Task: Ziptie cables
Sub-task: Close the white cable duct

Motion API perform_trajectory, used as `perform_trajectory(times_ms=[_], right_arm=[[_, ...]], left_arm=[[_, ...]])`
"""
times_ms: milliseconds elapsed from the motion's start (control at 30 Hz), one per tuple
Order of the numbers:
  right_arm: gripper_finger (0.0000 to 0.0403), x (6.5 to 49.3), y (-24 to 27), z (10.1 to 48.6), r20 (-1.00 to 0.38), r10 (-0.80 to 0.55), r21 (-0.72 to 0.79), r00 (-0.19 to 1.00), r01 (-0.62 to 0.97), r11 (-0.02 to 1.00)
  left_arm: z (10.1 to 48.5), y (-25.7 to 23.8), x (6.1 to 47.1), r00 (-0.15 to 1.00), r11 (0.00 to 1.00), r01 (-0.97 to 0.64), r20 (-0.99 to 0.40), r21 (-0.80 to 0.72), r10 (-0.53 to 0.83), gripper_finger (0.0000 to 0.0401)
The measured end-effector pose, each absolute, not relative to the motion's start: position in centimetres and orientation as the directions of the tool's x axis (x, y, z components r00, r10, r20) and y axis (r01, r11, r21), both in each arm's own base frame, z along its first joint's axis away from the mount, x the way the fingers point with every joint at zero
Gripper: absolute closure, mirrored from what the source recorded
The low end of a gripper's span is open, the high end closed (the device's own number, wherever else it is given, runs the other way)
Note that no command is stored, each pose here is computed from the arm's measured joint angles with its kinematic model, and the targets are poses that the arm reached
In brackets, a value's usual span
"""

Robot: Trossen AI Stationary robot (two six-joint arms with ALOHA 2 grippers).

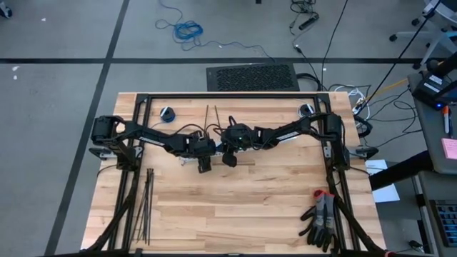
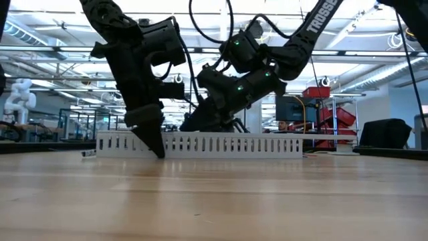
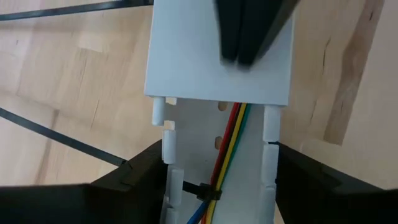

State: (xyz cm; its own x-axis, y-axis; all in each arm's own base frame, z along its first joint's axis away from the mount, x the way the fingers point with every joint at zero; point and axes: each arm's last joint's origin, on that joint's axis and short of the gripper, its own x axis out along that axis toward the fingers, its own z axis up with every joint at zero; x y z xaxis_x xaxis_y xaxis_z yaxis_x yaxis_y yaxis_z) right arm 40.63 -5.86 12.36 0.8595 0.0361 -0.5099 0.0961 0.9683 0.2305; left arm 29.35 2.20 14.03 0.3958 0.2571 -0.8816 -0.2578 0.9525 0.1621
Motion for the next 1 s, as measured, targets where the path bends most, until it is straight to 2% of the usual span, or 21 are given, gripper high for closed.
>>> perform_trajectory(times_ms=[233,533,667,800,1000], right_arm=[[0.0403,40.7,-5.8,13.2,-0.530,0.052,0.208,0.846,0.070,0.976],[0.0403,38.8,-5.7,17.9,-0.562,-0.030,0.105,0.826,0.107,0.989],[0.0403,38.6,-6.1,17.5,-0.591,-0.055,0.088,0.805,0.132,0.987],[0.0403,39.1,-7.1,15.2,-0.623,-0.068,0.100,0.779,0.166,0.981],[0.0403,40.0,-7.8,13.1,-0.587,-0.027,0.183,0.809,0.165,0.969]], left_arm=[[14.1,2.2,29.6,0.419,0.954,-0.258,-0.871,0.156,0.255,0.0165],[13.6,2.2,29.6,0.447,0.952,-0.267,-0.855,0.151,0.262,0.0165],[13.6,2.2,29.6,0.447,0.952,-0.264,-0.855,0.154,0.262,0.0165],[13.6,2.2,29.6,0.452,0.955,-0.248,-0.852,0.162,0.262,0.0165],[13.6,2.3,29.7,0.457,0.956,-0.238,-0.850,0.169,0.264,0.0165]])
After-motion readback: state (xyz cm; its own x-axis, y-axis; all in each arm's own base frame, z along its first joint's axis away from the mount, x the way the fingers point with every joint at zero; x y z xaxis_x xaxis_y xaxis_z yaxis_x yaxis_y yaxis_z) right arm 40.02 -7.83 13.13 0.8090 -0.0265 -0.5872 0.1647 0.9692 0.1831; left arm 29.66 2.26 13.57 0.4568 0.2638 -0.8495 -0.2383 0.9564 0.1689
